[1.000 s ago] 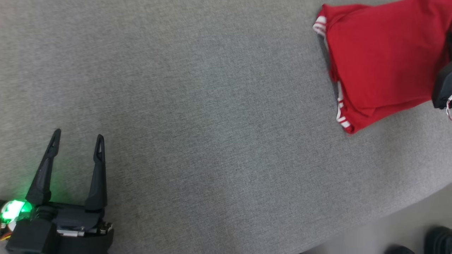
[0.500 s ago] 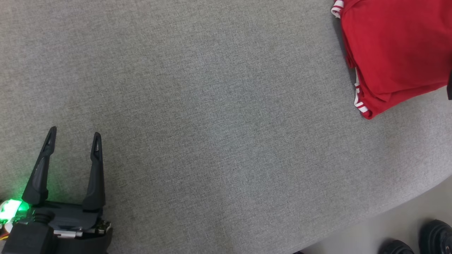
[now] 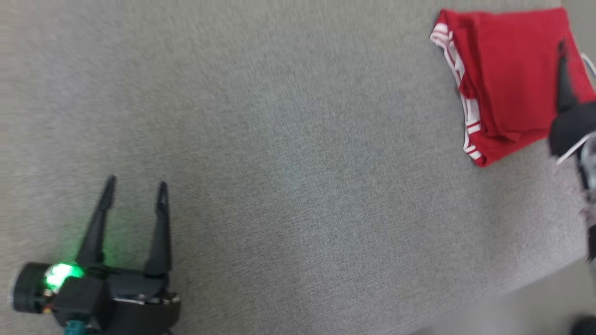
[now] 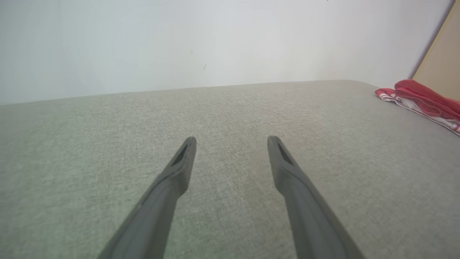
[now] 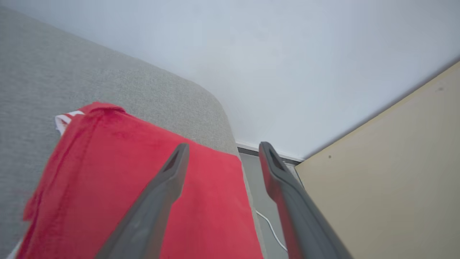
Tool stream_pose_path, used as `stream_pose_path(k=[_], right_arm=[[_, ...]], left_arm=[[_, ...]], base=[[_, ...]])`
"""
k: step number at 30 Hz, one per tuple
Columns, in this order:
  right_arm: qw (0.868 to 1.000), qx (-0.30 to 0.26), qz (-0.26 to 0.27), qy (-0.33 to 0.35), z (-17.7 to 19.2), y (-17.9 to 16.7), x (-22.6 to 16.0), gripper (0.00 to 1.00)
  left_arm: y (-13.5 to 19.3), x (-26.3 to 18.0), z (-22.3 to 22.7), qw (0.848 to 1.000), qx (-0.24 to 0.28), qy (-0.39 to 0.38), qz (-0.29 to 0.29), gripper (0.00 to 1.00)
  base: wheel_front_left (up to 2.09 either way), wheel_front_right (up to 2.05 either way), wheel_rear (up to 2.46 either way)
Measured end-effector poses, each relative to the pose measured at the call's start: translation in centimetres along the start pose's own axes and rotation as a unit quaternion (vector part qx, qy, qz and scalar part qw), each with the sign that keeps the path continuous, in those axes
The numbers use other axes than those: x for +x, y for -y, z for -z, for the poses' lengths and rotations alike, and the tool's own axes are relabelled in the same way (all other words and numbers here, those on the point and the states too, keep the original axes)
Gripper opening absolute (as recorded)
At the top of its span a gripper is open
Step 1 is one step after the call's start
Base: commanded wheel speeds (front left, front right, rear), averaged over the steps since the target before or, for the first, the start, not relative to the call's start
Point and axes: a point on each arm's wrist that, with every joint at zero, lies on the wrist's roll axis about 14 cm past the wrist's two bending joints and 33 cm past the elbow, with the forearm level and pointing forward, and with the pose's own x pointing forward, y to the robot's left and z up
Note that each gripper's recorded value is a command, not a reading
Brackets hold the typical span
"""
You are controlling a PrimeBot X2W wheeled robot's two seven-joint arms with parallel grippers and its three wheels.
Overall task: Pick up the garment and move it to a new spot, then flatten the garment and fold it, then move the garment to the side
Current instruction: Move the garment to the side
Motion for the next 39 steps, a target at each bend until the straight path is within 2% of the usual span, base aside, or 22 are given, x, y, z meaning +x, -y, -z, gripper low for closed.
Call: stream_pose_path(k=[6,7,12,19,25,31,39], right_arm=[[0.995,0.076,-0.030,0.051,-1.4,-2.7,-3.3,1.00],[0.991,0.106,-0.038,0.069,-2.0,-3.4,-4.7,1.00],[0.976,0.184,-0.055,0.101,-3.2,-4.9,-8.7,1.00],[0.953,0.265,-0.089,0.114,-4.0,-8.1,-14.1,1.00],[0.937,0.302,-0.132,0.117,-5.3,-12.0,-17.0,1.00],[0.921,0.329,-0.158,0.138,-6.7,-14.2,-18.8,1.00],[0.909,0.343,-0.193,0.138,-7.2,-17.0,-20.5,1.00]], left_arm=[[0.5,-2.1,-1.4,1.000,-0.001,-0.008,-0.022,1.00],[0.4,-3.2,-2.0,0.999,-0.004,-0.009,-0.035,1.00],[0.0,-6.3,-3.3,0.998,0.002,-0.013,-0.069,1.00],[-1.1,-10.6,-5.3,0.993,0.013,-0.004,-0.119,1.00],[-2.5,-14.1,-6.2,0.986,0.020,0.001,-0.165,1.00],[-4.3,-17.2,-6.6,0.976,0.025,0.003,-0.216,1.00],[-5.5,-19.7,-7.1,0.966,0.022,0.014,-0.255,1.00]], base=[[0.00,0.00,0.00],[0.00,0.00,0.00],[0.00,0.00,0.00],[0.00,0.00,0.00],[0.00,0.00,0.00],[0.00,0.00,0.00],[0.00,0.00,0.00]])
